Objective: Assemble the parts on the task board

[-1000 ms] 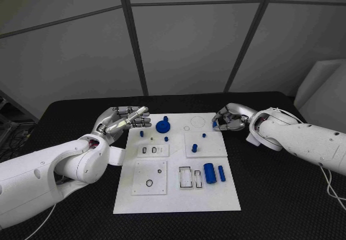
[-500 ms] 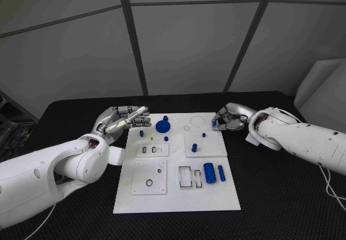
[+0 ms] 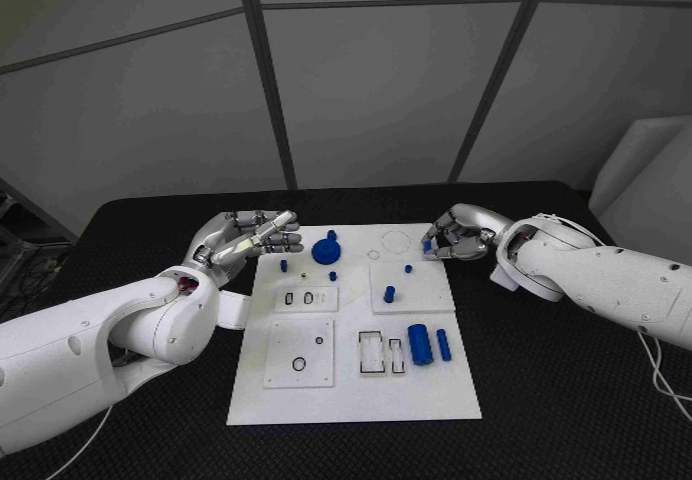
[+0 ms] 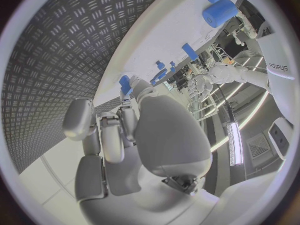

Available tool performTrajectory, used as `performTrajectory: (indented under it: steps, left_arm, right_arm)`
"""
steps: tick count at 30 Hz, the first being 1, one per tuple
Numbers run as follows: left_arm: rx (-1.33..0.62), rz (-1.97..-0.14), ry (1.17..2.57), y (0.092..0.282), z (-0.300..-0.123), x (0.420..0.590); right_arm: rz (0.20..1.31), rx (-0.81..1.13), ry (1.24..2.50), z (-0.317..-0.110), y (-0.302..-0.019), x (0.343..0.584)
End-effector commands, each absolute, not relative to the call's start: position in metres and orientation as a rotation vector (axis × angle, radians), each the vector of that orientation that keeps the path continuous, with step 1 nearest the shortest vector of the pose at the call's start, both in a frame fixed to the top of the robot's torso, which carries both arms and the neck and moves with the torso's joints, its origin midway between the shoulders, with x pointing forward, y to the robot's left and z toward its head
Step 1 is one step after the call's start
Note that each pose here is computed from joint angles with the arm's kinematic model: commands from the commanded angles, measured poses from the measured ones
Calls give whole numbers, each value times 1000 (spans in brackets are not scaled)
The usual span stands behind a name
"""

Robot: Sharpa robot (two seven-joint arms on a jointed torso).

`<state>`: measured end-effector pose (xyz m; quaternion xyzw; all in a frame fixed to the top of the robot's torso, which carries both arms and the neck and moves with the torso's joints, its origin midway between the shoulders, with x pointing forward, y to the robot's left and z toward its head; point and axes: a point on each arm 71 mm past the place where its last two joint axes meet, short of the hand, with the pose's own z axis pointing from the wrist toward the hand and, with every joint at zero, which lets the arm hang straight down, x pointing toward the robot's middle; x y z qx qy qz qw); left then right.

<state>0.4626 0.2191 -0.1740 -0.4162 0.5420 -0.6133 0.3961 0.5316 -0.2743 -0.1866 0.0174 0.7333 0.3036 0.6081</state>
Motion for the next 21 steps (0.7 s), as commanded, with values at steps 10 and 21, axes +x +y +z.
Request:
performTrajectory:
  steps: [10, 21]
  left_arm:
    - [-1045, -1552, 1367, 224, -173, 464]
    - [-1051, -1522, 1351, 233, -176, 471]
  right_arm:
    - [714, 9, 1595, -156, -240, 512]
    - [816, -82, 1583, -143, -153, 501]
